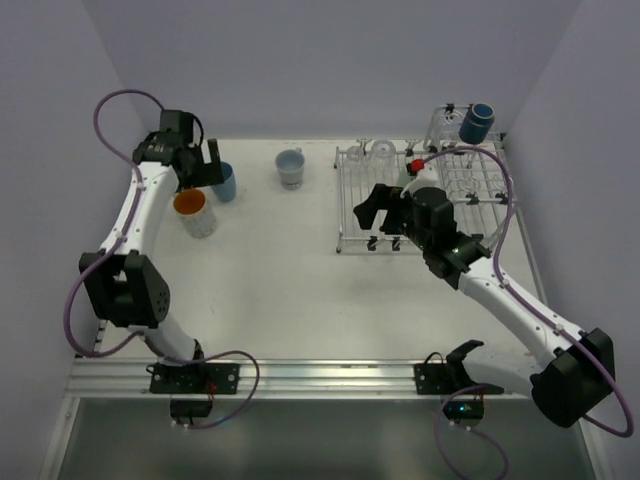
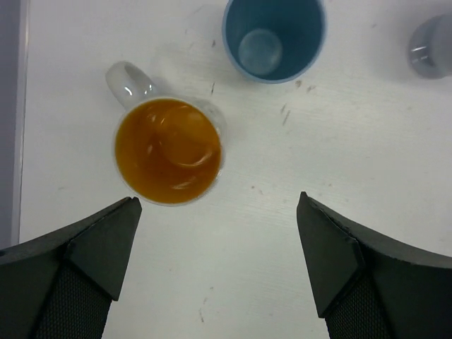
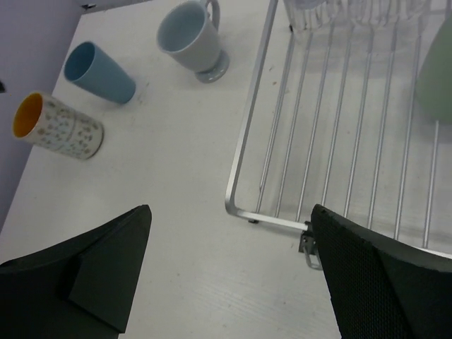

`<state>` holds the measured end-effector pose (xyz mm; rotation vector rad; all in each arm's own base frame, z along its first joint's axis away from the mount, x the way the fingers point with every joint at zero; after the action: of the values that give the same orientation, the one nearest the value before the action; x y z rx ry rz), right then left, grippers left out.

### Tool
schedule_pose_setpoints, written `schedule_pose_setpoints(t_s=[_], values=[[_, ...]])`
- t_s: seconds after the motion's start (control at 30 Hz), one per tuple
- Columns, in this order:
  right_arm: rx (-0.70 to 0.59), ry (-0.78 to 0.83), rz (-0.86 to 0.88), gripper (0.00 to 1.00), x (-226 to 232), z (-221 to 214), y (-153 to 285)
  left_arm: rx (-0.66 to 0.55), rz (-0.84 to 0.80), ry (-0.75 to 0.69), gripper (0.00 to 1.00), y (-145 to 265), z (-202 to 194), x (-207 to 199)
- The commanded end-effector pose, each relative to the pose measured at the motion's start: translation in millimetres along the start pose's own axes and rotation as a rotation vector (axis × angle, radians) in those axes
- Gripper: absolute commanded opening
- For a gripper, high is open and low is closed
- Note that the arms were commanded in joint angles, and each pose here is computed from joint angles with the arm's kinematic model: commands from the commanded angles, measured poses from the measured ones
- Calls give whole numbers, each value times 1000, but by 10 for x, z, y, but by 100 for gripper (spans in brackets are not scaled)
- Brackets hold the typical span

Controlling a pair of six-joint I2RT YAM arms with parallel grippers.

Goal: Unload the cups from the dish rack

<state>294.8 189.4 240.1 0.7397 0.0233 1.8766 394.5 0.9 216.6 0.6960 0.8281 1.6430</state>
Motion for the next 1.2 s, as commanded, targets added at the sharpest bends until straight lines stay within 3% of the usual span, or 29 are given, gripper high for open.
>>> schedule_pose_setpoints(t_s=[0.0,0.03,0.1,0.13,0.23,0.3,0.33,0.4,0.43,0.53,0.7,1.17], values=[[-117,68,-120,97,-65,372,-76,-333,-133,74,100,651,489,-77],[-117,77,-145,97,-96,383,-102,-459,-177,88,100,980,623,-79],[-138,100,-223,97,-184,465,-210,-518,-263,98,100,1179,580,-154],[-147,105,-247,97,-208,488,-242,-593,-319,97,100,1474,574,-168],[-184,131,-338,97,-298,609,-373,-703,-486,81,100,1875,447,-297],[-184,154,-387,97,-325,676,-488,-671,-610,50,100,1871,170,-461],[-192,165,-438,97,-390,706,-511,-734,-666,28,100,2083,85,-503],[-188,191,-498,97,-451,735,-642,-672,-772,-15,100,1981,-271,-682],[-204,202,-551,98,-515,768,-658,-712,-806,-37,100,2120,-375,-679],[-203,239,-631,99,-619,815,-809,-688,-872,-94,100,2040,-814,-766],[-189,247,-737,99,-826,904,-1016,-671,-945,-207,100,1995,-1248,-894],[-113,186,-851,99,-1405,881,-1312,-645,-978,-303,100,1902,-1502,-1058]])
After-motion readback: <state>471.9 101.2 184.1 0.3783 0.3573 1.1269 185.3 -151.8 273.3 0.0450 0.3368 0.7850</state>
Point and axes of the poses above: each gripper's point midway between its finger pads, its own y axis back along the fingers, its own x axis along the line the jaws close on, z = x × y, the point moved 3 cm from there along y, back along the fingers, and after that the axes turned 2 degrees about -y, right-handed, at the moved point
